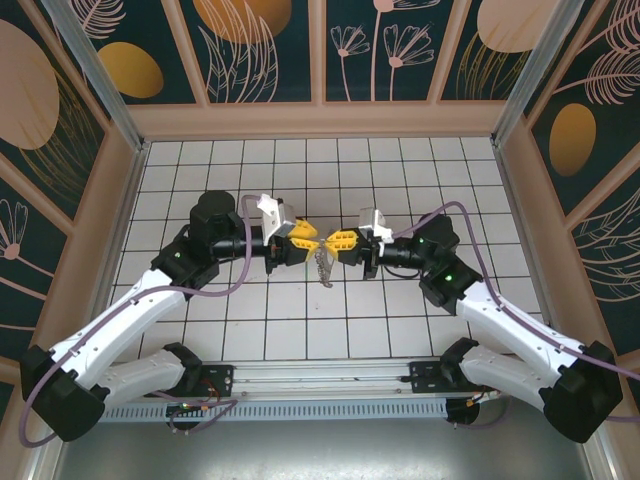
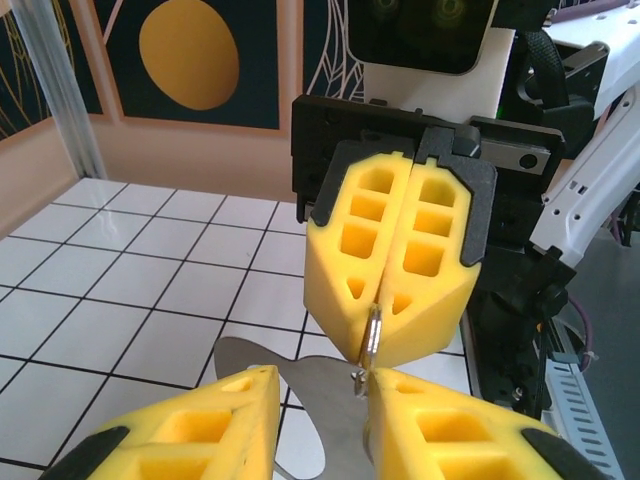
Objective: Put the keys on the keyring
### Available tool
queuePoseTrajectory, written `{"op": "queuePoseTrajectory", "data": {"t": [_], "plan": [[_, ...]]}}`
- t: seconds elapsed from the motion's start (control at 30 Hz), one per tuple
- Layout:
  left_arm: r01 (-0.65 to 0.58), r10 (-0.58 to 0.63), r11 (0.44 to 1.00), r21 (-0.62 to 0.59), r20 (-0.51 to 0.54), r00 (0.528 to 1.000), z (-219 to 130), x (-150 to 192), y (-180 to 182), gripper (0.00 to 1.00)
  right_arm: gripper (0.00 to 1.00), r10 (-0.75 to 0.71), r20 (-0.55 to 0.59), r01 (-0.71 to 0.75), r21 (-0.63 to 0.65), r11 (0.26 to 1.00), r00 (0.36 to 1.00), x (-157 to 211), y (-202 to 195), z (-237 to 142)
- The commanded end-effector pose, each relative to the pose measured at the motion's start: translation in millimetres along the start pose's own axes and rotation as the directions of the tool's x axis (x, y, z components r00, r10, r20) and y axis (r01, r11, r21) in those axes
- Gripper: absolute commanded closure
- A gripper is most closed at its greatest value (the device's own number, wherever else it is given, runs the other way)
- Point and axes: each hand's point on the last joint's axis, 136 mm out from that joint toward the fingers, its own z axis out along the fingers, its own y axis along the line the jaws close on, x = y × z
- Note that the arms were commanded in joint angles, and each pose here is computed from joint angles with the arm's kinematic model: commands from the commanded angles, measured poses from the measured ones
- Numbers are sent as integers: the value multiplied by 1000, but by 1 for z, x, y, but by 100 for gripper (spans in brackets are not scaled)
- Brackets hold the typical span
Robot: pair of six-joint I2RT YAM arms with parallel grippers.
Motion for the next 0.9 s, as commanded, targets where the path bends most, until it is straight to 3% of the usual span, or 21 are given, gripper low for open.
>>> {"op": "queuePoseTrajectory", "data": {"t": [0.0, 0.6, 0.83, 0.87], "plan": [[-20, 18, 999, 43, 49, 999, 1, -13, -7, 71, 100, -37, 107, 39, -20, 999, 994, -24, 6, -4], [-28, 22, 997, 69, 87, 996, 4, -14, -8, 100, 100, 6, 120, -1, -36, 999, 993, -13, 10, -6], [-55, 53, 998, 31, 54, 997, 4, -11, -2, 100, 100, -1, 75, -2, 37, 999, 997, -6, -2, -6], [-60, 59, 998, 22, 42, 997, 4, -11, -1, 100, 96, -6, 65, 3, 53, 999, 998, -6, -4, -6]]}}
